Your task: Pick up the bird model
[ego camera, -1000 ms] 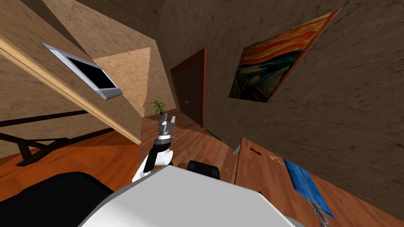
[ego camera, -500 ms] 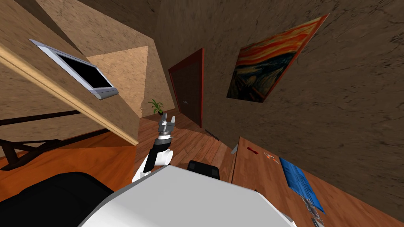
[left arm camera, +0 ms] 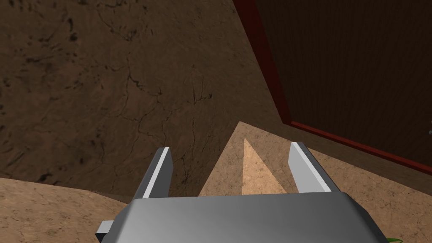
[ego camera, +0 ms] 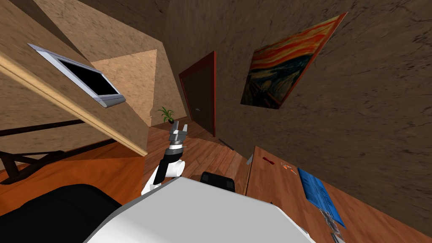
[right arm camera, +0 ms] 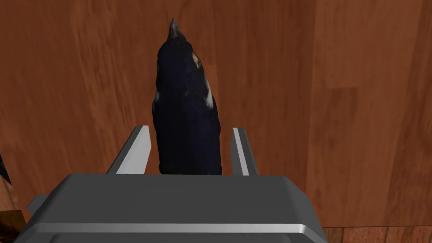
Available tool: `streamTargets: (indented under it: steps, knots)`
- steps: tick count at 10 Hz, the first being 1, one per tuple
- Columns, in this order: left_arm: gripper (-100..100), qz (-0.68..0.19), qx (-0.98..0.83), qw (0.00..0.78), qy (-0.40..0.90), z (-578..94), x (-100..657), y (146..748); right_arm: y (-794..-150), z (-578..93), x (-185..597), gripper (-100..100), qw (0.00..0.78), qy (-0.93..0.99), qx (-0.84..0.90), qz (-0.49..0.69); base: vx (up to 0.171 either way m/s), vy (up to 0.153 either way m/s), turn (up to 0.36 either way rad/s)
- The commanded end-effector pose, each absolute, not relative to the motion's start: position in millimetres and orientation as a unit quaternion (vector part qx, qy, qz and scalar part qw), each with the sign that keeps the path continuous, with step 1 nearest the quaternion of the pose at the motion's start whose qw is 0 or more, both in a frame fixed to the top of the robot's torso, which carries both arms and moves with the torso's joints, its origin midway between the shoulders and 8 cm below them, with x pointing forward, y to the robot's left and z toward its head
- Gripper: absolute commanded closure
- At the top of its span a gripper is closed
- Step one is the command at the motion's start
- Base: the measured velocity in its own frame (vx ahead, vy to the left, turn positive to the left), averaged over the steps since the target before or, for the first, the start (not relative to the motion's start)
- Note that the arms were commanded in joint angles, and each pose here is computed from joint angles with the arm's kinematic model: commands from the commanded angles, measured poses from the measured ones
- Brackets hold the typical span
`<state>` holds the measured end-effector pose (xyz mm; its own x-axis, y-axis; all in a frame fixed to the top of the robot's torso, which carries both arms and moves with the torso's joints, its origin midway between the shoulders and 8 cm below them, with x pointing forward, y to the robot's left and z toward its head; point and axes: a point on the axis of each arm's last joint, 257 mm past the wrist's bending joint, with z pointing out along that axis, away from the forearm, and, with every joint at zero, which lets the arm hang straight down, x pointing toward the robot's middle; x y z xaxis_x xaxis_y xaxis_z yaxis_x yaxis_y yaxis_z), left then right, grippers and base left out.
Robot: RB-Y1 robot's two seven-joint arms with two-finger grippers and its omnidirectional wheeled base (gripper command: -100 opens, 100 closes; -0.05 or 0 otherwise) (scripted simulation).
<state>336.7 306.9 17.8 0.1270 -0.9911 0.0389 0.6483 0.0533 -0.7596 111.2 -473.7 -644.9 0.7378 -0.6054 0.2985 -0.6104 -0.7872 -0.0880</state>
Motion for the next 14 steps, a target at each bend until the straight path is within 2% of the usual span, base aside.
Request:
streamTargets:
  steps: [1,4,5,6,13,14]
  knots:
    - [0,-0.606,-0.326,0.676,0.263,17.8,336.7,306.9,-473.7,-644.9,111.2,100,0.008,-0.326,0.932,0.157,0.000,0.000,0.000]
    - [0,-0.606,-0.326,0.676,0.263,17.8,336.7,306.9,-473.0,-645.0,111.6,100,0.007,-0.325,0.932,0.157,0.000,0.000,0.000]
    - [0,-0.606,-0.326,0.676,0.263,17.8,336.7,306.9,-473.0,-645.0,111.6,0,0.007,-0.325,0.932,0.157,0.000,0.000,0.000]
    - [0,-0.606,-0.326,0.676,0.263,17.8,336.7,306.9,-488.0,-638.6,107.6,100,0.008,-0.329,0.931,0.157,-0.011,0.072,0.044]
    - [0,-0.606,-0.326,0.676,0.263,17.8,336.7,306.8,-509.6,-628.4,102.5,100,0.010,-0.335,0.929,0.158,-0.011,0.050,0.021]
    - [0,-0.606,-0.326,0.676,0.263,17.8,336.7,306.9,-510.9,-627.7,102.3,0,0.010,-0.334,0.929,0.158,0.000,0.000,0.000]
